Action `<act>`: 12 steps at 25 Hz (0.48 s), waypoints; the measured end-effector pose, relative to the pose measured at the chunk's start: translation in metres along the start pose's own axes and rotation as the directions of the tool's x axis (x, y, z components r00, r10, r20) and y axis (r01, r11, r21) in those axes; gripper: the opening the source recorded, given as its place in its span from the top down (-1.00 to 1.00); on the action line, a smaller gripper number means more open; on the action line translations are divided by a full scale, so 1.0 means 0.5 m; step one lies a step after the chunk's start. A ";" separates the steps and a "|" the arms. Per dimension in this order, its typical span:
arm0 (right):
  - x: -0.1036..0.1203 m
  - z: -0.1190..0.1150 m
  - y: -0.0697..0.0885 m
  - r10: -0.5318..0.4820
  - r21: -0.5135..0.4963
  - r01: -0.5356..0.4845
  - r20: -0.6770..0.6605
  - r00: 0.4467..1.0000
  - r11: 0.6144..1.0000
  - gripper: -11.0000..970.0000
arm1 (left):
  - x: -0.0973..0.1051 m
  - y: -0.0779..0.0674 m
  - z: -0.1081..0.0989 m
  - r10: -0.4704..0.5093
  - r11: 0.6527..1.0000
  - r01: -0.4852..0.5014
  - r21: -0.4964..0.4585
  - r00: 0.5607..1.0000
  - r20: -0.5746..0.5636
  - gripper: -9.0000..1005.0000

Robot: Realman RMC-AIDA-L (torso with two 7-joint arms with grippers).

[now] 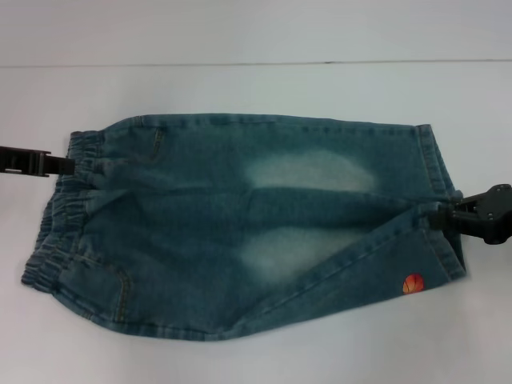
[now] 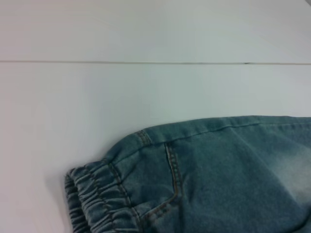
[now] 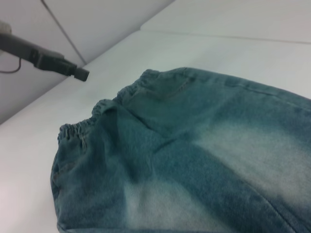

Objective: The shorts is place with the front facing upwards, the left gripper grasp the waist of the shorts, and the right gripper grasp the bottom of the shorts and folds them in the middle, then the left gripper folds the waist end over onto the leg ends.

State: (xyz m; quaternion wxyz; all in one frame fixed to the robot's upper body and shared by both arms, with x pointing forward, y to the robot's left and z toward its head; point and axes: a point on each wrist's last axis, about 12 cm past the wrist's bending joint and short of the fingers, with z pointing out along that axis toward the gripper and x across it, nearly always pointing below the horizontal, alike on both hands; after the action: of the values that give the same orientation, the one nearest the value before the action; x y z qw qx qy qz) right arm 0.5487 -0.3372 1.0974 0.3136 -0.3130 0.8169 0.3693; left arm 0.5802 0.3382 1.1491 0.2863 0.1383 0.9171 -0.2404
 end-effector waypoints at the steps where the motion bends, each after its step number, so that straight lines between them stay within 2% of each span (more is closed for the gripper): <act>1: -0.002 0.003 0.000 -0.005 -0.001 0.005 -0.006 1.000 1.000 0.91 | -0.001 -0.001 -0.002 0.001 1.000 -0.001 0.004 1.000 -0.004 0.89; 5: -0.007 0.010 0.000 -0.016 -0.001 0.016 -0.018 1.000 1.000 0.91 | 0.001 -0.002 -0.013 0.003 1.000 -0.003 0.026 0.999 -0.032 0.90; 10: -0.011 0.019 -0.001 -0.029 0.001 0.030 -0.033 0.999 1.000 0.91 | 0.019 -0.002 -0.020 -0.010 0.999 0.015 0.036 0.992 -0.123 0.86; 12: -0.012 0.024 -0.001 -0.036 0.002 0.036 -0.039 0.999 0.999 0.91 | 0.028 0.002 -0.026 -0.015 1.000 0.018 0.021 0.989 -0.148 0.77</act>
State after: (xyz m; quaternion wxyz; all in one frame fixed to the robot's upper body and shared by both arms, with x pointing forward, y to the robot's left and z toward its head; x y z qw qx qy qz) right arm 0.5560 -0.3261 1.0956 0.3047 -0.3344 0.8176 0.3563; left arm 0.5635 0.3473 1.1497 0.2142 0.1512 0.9342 -0.2420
